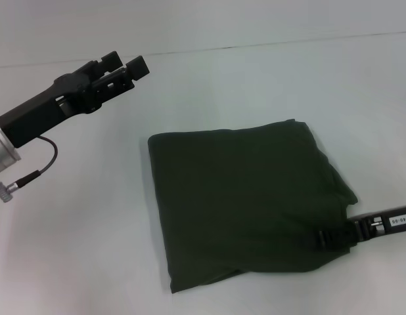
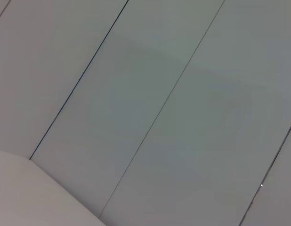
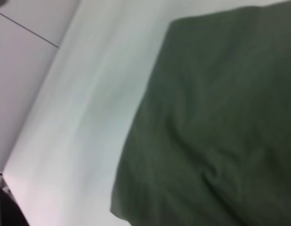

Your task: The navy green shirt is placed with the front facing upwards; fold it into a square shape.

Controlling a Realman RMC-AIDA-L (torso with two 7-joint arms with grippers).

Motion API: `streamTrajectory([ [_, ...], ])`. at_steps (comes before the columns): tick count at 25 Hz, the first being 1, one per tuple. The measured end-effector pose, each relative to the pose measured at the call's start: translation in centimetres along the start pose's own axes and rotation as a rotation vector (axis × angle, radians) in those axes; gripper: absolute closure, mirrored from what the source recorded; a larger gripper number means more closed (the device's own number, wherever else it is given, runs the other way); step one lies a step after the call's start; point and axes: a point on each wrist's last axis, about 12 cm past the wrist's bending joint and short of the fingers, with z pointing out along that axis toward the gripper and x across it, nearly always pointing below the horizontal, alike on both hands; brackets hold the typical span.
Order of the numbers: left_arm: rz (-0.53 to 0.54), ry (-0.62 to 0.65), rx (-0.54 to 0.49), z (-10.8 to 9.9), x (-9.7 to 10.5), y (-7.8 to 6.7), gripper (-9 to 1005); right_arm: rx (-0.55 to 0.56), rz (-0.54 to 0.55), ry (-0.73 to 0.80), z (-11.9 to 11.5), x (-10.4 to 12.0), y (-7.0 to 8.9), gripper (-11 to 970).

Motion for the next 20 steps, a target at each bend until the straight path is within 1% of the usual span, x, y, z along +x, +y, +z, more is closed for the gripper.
streamTrajectory([
  [5, 0.003, -0.002, 0.006, 0.0, -0.1, 0.0, 32, -0.110, -0.078, -0.121, -1.2, -1.0, 1.2, 472],
  [8, 0.011, -0.002, 0.015, -0.2, -0.3, -0.1, 32, -0.148, -0.143, -0.206, -1.6, -1.9, 1.7, 470],
  [11, 0.022, 0.009, 0.026, -0.7, -0.6, -0.1, 32, -0.146, -0.211, -0.253, -0.9, -2.9, 2.0, 468],
  [15, 0.038, 0.050, 0.054, -2.0, -1.2, -0.1, 32, -0.140, -0.290, -0.236, 1.0, -4.4, 2.6, 466],
  [16, 0.044, 0.074, 0.073, -2.7, -1.4, -0.2, 32, -0.144, -0.315, -0.223, 1.6, -4.8, 2.9, 442],
  [17, 0.044, 0.074, 0.073, -2.7, -1.4, -0.2, 32, -0.150, -0.334, -0.212, 1.9, -5.0, 3.1, 418],
  [19, 0.051, 0.099, 0.089, -3.6, -1.6, -0.4, 33, -0.159, -0.373, -0.188, 2.5, -5.3, 3.6, 369],
  [20, 0.054, 0.107, 0.087, -4.2, -1.7, -0.4, 33, -0.169, -0.411, -0.167, 2.8, -5.5, 3.9, 345],
])
